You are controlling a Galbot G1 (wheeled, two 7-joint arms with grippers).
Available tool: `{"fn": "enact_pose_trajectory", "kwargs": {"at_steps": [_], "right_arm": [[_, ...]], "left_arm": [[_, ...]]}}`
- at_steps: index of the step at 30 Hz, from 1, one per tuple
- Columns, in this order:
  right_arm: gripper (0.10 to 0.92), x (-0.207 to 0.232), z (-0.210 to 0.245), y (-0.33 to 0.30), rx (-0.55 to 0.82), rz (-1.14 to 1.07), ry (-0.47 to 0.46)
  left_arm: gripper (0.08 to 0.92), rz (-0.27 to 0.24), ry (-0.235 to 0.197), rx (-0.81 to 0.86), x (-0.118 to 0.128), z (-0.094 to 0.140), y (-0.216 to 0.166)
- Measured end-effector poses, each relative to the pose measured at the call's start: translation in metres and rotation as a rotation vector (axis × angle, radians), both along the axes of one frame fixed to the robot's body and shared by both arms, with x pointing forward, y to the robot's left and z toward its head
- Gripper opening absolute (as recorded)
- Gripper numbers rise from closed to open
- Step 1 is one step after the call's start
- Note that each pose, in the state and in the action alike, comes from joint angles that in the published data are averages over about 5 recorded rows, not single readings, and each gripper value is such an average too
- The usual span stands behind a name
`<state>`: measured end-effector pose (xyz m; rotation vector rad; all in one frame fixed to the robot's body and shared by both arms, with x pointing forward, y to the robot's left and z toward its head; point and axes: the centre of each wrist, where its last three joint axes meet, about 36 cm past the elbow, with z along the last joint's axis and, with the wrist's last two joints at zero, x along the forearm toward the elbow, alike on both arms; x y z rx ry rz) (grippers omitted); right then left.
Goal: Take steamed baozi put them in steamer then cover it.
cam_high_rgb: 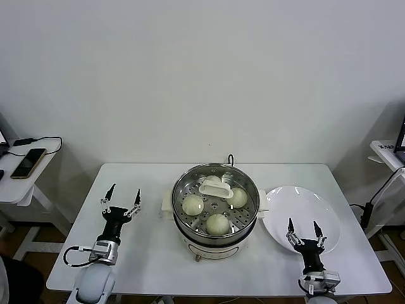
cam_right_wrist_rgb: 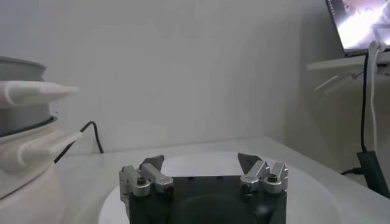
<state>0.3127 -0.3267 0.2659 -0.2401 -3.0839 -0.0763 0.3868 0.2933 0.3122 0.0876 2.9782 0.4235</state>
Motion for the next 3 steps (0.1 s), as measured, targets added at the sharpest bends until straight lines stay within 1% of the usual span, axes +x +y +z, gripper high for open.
{"fn": "enact_pose_trajectory", "kwargs": {"at_steps": [3], "right_arm": [[0.823, -0.001, -0.0004, 0.0004, -0.004, 0.001, 0.002]], "left_arm": [[0.823, -0.001, 0.0, 0.0, -0.0016, -0.0021, 0.0008]]}}
